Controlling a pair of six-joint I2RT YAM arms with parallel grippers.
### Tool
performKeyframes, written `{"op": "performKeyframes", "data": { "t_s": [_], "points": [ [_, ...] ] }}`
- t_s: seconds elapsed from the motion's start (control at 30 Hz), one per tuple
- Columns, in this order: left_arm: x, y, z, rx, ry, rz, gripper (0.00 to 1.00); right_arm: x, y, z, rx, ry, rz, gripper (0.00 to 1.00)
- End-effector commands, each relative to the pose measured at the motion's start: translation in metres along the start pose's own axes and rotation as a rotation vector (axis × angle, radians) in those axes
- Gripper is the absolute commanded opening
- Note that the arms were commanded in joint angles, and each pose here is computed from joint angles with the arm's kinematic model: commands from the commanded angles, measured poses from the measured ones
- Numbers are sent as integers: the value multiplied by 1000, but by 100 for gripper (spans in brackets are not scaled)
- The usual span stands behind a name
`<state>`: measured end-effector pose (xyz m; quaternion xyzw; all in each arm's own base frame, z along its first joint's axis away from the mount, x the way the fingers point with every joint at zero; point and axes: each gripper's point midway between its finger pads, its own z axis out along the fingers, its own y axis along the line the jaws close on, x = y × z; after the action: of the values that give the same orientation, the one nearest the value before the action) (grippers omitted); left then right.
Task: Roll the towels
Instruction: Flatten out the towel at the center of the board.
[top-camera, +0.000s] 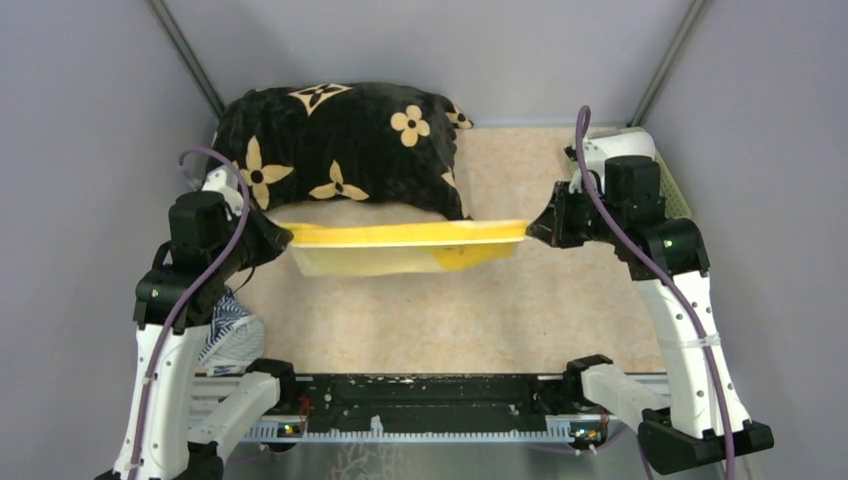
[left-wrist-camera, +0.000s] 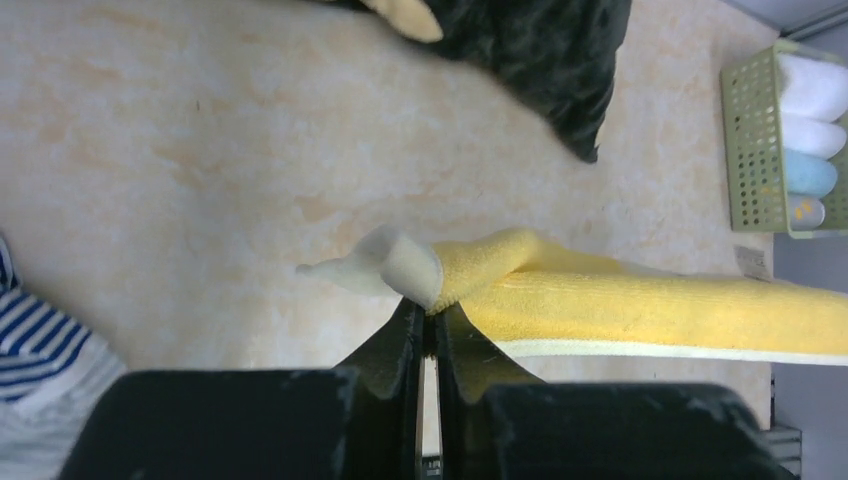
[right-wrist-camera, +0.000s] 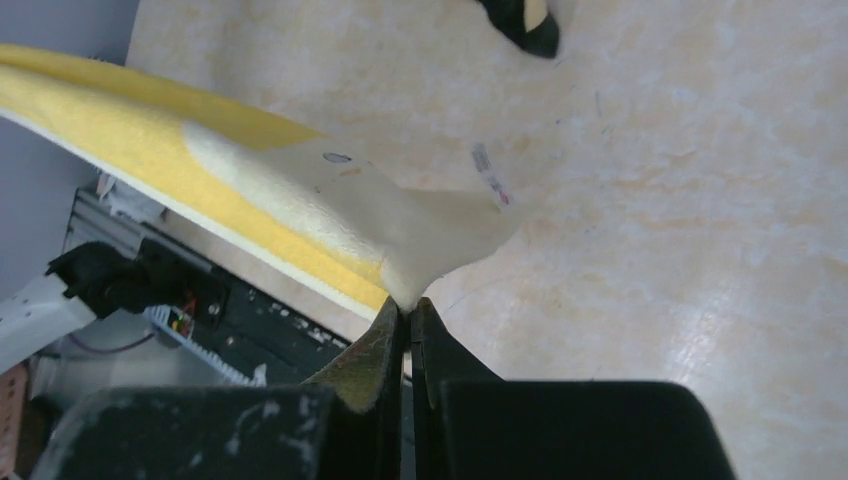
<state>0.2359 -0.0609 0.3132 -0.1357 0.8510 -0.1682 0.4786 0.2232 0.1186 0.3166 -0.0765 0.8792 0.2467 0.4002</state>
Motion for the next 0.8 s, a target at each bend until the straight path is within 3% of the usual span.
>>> {"op": "performKeyframes", "data": {
  "t_s": [0.0,0.23,0.43,0.6,0.67,0.73,0.77],
  "points": [
    [39,22,-17,-101,145,-62,10,23,26,-9,-141,110,32,0],
    [74,27,56,-66,256,-42,14,54,-27,68,34,260,213,0],
    [103,43,159,-82,344,-16,19,53,-89,149,145,253,342,0],
    [121,51,233,-118,512,-3,31,37,-130,203,201,223,398,5],
    [114,48,247,-111,506,-3,47,35,-146,220,232,220,418,15],
    [107,43,249,-96,489,-6,55,28,-154,222,262,207,413,48],
    [105,41,246,-91,478,-7,57,24,-156,220,273,199,403,58]
  ]
}}
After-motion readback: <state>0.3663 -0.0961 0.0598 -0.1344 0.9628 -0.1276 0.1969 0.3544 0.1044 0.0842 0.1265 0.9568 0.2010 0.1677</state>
